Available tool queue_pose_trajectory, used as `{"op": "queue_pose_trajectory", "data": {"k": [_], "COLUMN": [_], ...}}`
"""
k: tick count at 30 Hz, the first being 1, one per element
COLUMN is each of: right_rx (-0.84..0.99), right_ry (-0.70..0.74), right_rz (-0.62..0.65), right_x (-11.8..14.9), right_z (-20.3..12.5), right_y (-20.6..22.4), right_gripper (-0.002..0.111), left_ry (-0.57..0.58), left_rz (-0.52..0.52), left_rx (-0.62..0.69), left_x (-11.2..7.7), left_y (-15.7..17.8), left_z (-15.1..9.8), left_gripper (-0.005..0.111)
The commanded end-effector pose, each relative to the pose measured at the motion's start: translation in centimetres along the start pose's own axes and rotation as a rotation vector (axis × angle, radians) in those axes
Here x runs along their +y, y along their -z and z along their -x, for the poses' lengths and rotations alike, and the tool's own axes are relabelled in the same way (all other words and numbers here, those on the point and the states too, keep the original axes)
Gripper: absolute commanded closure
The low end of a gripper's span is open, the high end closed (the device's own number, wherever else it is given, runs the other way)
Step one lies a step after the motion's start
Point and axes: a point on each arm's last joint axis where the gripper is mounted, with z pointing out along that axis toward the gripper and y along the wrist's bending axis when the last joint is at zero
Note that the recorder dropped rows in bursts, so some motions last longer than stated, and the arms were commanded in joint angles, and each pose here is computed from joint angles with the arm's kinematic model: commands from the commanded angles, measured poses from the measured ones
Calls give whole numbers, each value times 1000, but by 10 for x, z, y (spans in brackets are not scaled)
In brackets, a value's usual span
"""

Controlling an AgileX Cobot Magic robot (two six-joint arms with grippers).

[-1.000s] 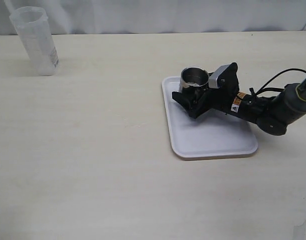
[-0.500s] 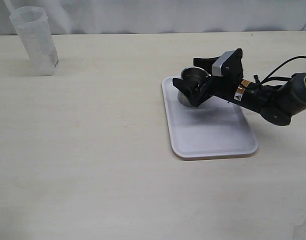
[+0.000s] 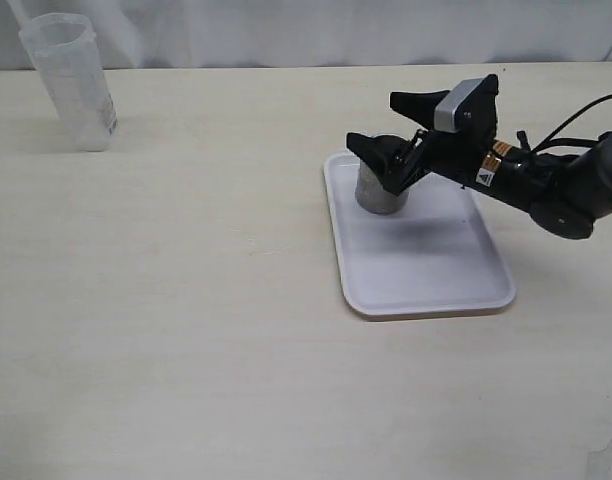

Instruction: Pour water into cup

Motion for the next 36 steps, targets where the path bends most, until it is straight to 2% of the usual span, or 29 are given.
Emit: {"op": "queue_pose_trajectory", "data": {"k": [1, 4, 10, 12, 16, 18, 23, 27, 30, 36], "right_rx": [-47, -54, -81, -97, -100, -36, 86, 102, 97, 66], "right_ry": [5, 23, 53, 68, 99, 108, -85, -143, -120, -90], "right_rz": [-34, -56, -59, -61, -76, -133, -387, -473, -502, -498], "right_x": [0, 1, 9, 14, 19, 17, 5, 9, 20, 34], "right_z": [24, 39, 63, 75, 93, 103, 135, 163, 192, 218], "right_y": [9, 14, 25, 31, 40, 46, 68, 86, 104, 121], "right_gripper": [28, 43, 85, 103, 104, 104, 104, 104, 104, 104], "left_ry": [5, 5, 5, 5, 5, 5, 5, 5, 5, 5], "left_rz": [0, 0, 0, 0, 0, 0, 0, 0, 0, 0], "left_rx": [-7, -7, -7, -7, -7, -7, -7, -7, -7, -7], "left_x": [0, 0, 0, 0, 0, 0, 0, 0, 0, 0], "left_y": [0, 0, 0, 0, 0, 0, 0, 0, 0, 0], "left_z": [0, 0, 0, 0, 0, 0, 0, 0, 0, 0], "left_gripper": [107, 107, 107, 107, 107, 107, 107, 107, 107, 107]}}
